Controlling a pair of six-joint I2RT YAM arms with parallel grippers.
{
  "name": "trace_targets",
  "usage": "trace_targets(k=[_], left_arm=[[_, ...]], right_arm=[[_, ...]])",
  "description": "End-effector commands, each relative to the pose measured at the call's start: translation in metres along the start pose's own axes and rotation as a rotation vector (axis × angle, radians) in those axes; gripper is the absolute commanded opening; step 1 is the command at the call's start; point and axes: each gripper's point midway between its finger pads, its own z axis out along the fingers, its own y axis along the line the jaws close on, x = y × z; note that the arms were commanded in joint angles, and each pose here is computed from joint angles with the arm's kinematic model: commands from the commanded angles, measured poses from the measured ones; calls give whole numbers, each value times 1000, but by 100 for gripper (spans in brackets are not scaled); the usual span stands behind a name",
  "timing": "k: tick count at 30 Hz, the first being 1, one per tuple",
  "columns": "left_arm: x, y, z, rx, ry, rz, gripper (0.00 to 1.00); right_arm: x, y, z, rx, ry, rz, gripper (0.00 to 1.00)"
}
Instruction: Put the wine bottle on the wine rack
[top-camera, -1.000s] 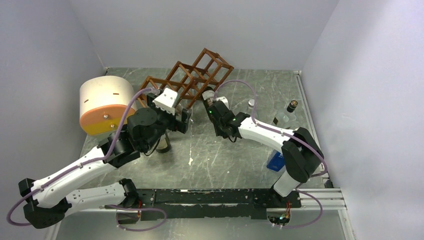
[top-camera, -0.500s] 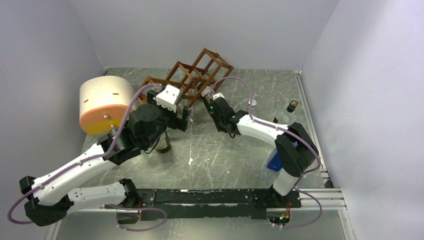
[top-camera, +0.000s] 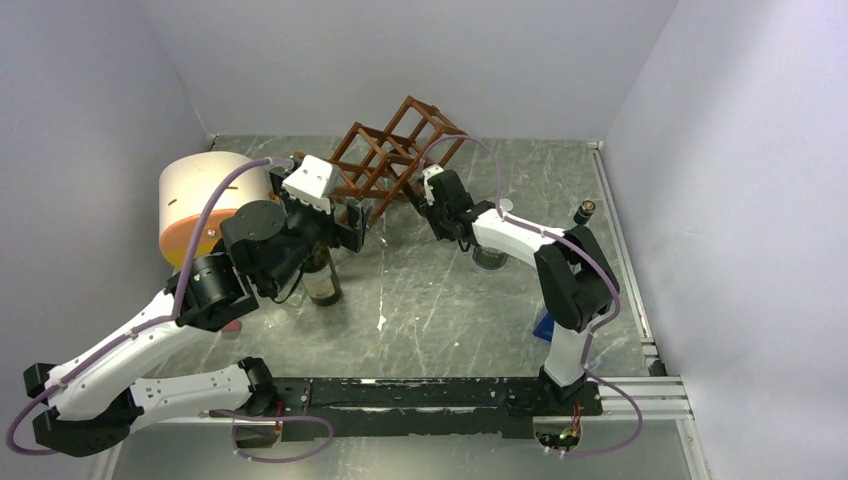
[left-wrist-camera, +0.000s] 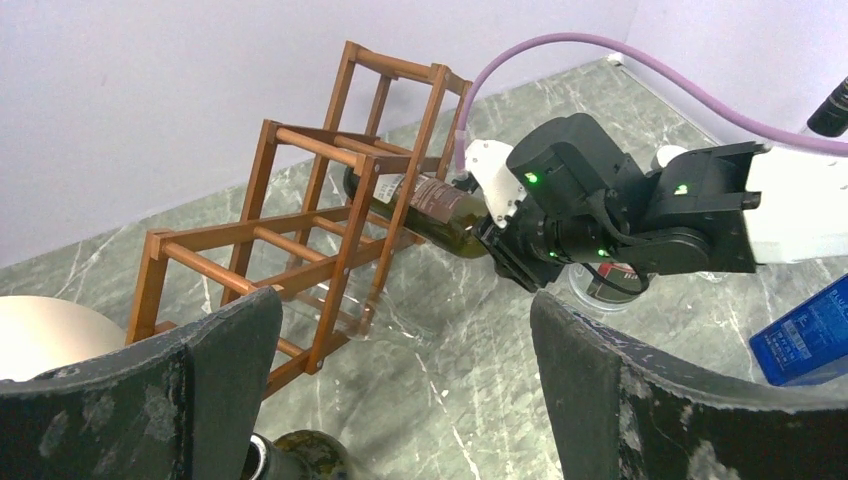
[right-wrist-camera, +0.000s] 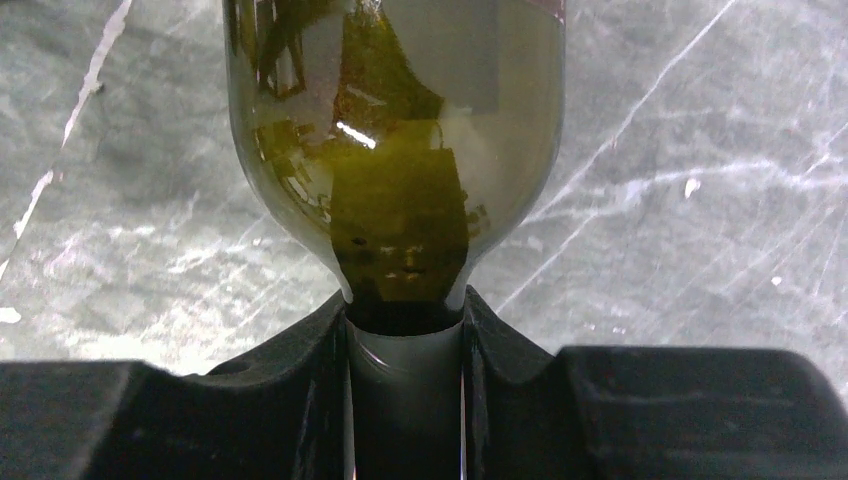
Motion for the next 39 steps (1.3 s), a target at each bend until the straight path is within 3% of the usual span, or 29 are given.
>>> trace_targets(k=[1,7,12,23,31,39], left_arm=[[-16,7,-9,-15,-30,-4,98],[-16,8,-8,-19,-27,1,98],[-15,7,-7,-20,-16,6,98],[-12,8,-9,-22,-5,-8,98],[-11,8,-11,-16,-6,-17,98],[-9,9,-14,-13,-1,-26,98]], right_arm=[[-91,0,-4,-25,-274,-2,0],[-98,-1,10,-17,-258,-7,0],[-105,-2,20,-7,-260,4,8],[-123,1,35,-8,-275,33,27],[-117,3,43,-9,-246,26,61],[-120,3,27,-29,-242,41,65]])
